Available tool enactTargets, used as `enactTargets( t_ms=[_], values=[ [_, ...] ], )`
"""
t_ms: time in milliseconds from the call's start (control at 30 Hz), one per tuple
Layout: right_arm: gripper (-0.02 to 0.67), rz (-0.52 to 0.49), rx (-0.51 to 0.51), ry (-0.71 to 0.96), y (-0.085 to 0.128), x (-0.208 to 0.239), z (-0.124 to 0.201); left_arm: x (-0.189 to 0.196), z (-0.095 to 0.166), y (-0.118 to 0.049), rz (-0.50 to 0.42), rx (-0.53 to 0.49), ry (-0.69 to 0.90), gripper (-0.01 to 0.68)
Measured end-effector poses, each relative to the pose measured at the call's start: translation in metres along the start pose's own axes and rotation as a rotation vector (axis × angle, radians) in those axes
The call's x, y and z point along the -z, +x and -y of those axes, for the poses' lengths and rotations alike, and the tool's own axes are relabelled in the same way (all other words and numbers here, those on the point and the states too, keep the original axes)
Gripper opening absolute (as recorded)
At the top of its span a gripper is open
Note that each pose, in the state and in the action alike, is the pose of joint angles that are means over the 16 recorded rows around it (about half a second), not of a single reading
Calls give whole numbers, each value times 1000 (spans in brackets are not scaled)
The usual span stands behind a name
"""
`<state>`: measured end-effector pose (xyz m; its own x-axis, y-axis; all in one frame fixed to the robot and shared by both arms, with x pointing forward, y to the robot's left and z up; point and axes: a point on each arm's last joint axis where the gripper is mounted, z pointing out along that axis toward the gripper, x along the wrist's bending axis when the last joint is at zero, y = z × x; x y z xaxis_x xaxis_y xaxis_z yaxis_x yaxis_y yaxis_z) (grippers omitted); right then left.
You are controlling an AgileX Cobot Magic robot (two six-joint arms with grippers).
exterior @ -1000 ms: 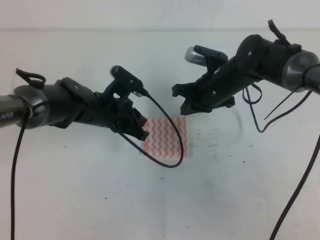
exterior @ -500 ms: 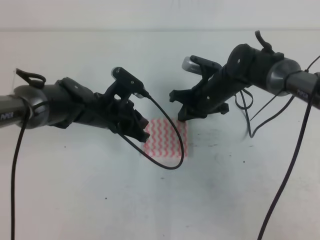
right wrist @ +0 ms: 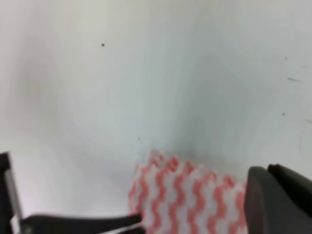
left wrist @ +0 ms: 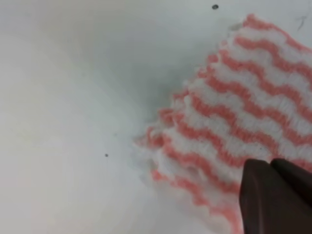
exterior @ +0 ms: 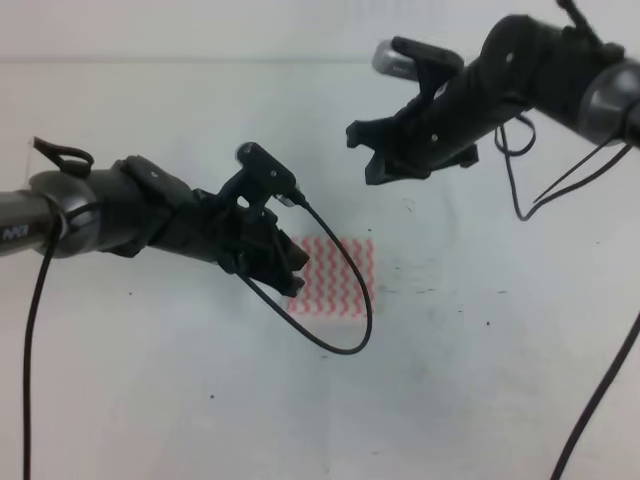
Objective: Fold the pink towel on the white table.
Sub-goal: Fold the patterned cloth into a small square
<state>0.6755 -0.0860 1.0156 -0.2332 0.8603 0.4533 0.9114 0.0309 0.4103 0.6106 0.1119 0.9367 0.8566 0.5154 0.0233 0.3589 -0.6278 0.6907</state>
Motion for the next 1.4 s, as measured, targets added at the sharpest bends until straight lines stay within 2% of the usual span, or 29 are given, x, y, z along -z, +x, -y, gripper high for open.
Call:
enactTargets(
  t_ms=[200,467,1033,1400],
  values=[
    [-2,9,36,-37,12,32,-4,-9,1,-7,35,-9,-6,0],
    [-2,13,55,-39,17,47,-3,-22,1,-16,61,3,-13,0],
    [-2,18,59,-2,17,48,0,-13,-14,-20,48,-10,-41,0],
    [-2,17,66,21,17,48,2,-13,-9,-20,49,-2,8,0]
  ],
)
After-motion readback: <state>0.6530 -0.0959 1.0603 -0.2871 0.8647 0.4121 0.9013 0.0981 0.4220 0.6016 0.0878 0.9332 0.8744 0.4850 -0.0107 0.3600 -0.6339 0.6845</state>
